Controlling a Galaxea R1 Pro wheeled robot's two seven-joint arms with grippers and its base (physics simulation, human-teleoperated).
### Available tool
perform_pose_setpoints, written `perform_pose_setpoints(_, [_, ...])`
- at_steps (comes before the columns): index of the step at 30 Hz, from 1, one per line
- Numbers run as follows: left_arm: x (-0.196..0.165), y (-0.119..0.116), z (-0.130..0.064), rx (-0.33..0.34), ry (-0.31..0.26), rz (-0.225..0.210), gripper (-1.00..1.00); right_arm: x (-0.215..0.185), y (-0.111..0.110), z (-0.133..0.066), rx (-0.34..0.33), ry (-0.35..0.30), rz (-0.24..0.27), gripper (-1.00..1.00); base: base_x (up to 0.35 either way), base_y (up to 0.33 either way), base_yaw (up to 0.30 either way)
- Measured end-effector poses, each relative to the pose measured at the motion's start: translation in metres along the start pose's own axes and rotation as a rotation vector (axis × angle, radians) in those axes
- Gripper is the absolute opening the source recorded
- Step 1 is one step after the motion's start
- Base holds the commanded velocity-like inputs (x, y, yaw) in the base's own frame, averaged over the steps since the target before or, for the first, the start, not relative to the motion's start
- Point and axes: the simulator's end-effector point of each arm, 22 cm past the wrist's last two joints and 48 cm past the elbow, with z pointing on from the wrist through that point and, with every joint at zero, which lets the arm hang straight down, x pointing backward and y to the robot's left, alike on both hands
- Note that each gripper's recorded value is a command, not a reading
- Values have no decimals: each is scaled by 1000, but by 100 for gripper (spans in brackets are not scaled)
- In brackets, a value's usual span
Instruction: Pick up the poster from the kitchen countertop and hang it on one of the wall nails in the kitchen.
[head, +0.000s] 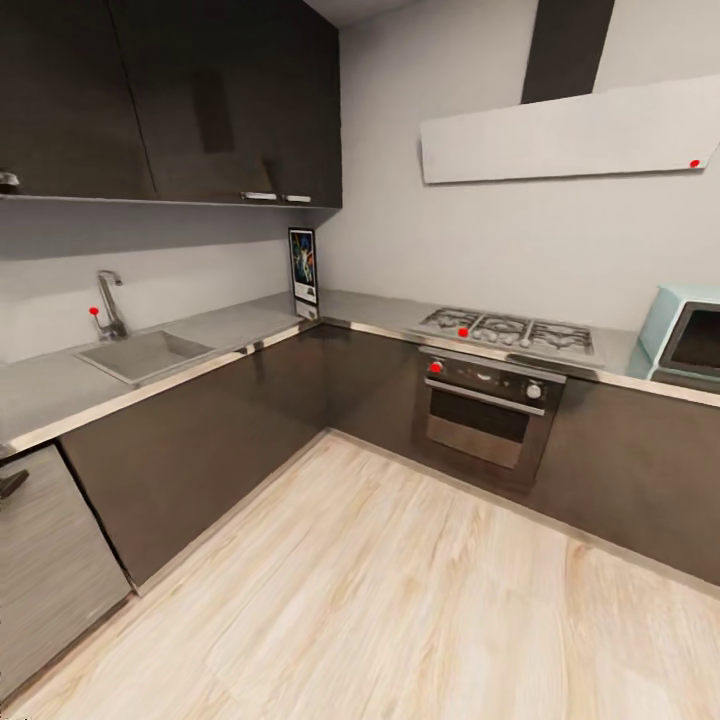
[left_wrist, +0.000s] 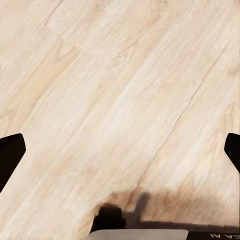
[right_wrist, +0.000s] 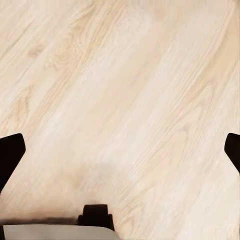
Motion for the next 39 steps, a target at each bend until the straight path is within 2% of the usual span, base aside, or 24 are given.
perform_pose_setpoints(9, [0, 0, 0, 0, 0, 0, 100, 0, 0, 0, 0, 0, -1, 100, 306, -183, 237])
perform_pose_setpoints(29, [0, 0, 0, 0, 0, 0, 100, -1, 0, 0, -1, -1, -1, 100, 295, -194, 22])
perform_pose_setpoints(39, [0, 0, 0, 0, -1, 0, 100, -1, 2, 0, -2, -2, 1, 100, 295, -193, 243])
